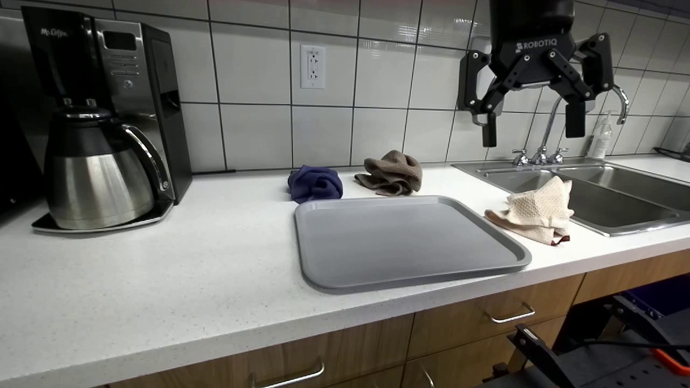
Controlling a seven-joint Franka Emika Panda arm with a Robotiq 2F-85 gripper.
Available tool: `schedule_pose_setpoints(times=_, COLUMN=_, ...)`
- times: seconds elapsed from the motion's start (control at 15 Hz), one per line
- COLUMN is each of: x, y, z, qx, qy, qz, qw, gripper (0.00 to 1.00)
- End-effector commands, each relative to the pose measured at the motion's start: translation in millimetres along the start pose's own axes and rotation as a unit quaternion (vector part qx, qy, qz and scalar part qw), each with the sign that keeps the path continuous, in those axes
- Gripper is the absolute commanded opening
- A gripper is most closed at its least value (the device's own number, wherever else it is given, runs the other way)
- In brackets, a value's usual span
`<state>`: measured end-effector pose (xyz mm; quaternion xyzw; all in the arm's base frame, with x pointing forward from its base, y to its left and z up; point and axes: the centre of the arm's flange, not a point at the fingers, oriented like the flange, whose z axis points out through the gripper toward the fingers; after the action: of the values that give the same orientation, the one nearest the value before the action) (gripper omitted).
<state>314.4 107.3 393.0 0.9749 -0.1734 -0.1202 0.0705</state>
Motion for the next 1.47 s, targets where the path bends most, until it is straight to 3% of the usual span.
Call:
schedule_pose_setpoints(times=0.0, x=15, y=10, z=8, qx=-0.006, qy=0.009, qz=0.029, qw=0.9995, gripper=1.00)
schedule_pose_setpoints(times=0.6, x=61, y=30, z=17, qx=-0.024, qy=0.021, qz=0.046, qw=0.9985, gripper=1.00)
schedule_pose_setpoints(times=1.4, x=107, y=91, z=31, qx=-0.016, qy=0.035, qz=0.094, qw=0.9949, gripper=1.00)
